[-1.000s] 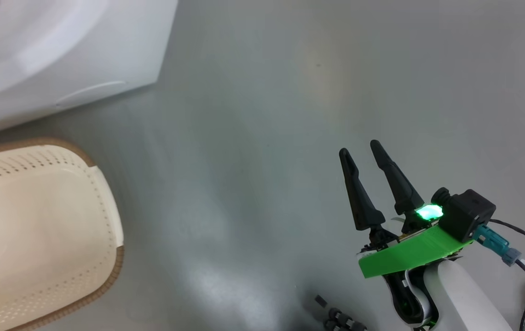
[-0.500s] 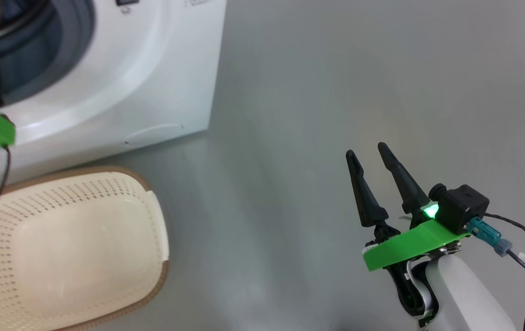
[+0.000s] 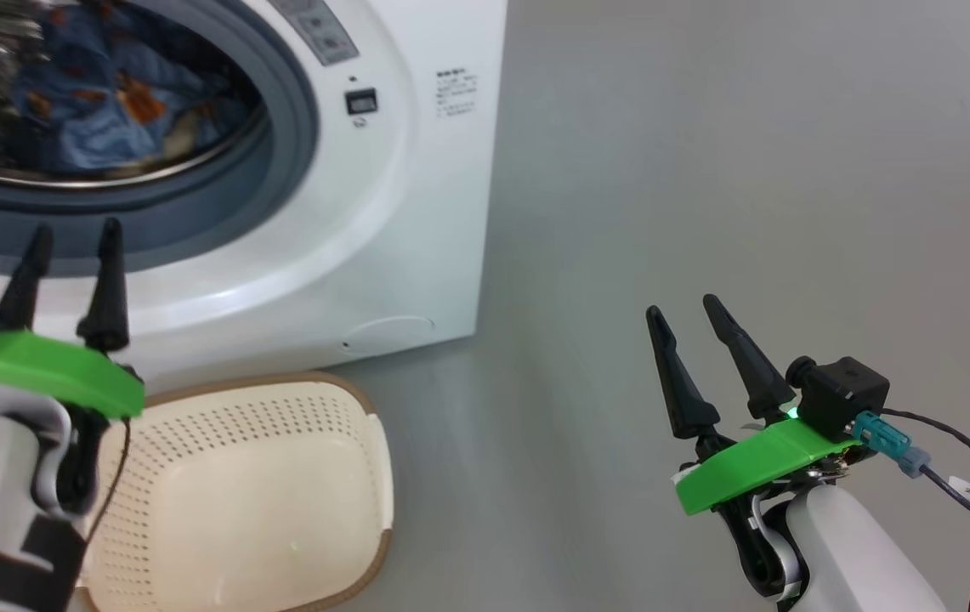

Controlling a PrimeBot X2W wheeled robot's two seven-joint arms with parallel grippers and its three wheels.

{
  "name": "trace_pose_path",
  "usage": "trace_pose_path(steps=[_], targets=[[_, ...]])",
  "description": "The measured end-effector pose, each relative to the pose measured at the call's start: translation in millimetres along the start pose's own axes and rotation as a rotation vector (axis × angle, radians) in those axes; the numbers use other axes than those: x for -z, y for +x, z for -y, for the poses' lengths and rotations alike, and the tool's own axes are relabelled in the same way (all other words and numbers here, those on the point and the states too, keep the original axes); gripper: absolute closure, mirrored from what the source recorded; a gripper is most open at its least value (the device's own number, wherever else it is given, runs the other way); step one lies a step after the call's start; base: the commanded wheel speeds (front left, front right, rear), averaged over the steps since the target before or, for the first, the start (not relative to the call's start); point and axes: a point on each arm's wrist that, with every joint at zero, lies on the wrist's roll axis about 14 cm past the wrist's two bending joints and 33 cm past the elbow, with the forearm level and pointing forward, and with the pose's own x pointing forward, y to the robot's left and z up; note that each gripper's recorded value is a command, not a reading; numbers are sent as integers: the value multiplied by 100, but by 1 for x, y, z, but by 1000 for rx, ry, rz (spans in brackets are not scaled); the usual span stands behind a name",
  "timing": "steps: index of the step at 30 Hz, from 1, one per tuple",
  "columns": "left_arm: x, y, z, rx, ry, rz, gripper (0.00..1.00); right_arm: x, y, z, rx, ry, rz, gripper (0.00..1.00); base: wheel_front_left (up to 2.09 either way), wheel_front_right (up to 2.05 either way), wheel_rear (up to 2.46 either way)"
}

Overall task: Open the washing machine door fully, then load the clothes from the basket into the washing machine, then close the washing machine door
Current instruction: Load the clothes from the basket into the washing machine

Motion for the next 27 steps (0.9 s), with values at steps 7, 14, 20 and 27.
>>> trace_pose_path(steps=[7,14,20,27], targets=[[-21,-61,-8,-57,22,80,0,-13,-3,-25,-68,7,33,0,0,0,0],[-32,-110,-17,-131,9,145,0,-17,-9,-39,-102,7,45,0,0,0,0],[-28,-146,-23,-171,7,160,0,-25,-9,-46,-123,4,66,0,0,0,0],[-26,-171,-31,-218,4,171,0,-18,-11,-54,-146,-10,49,0,0,0,0]])
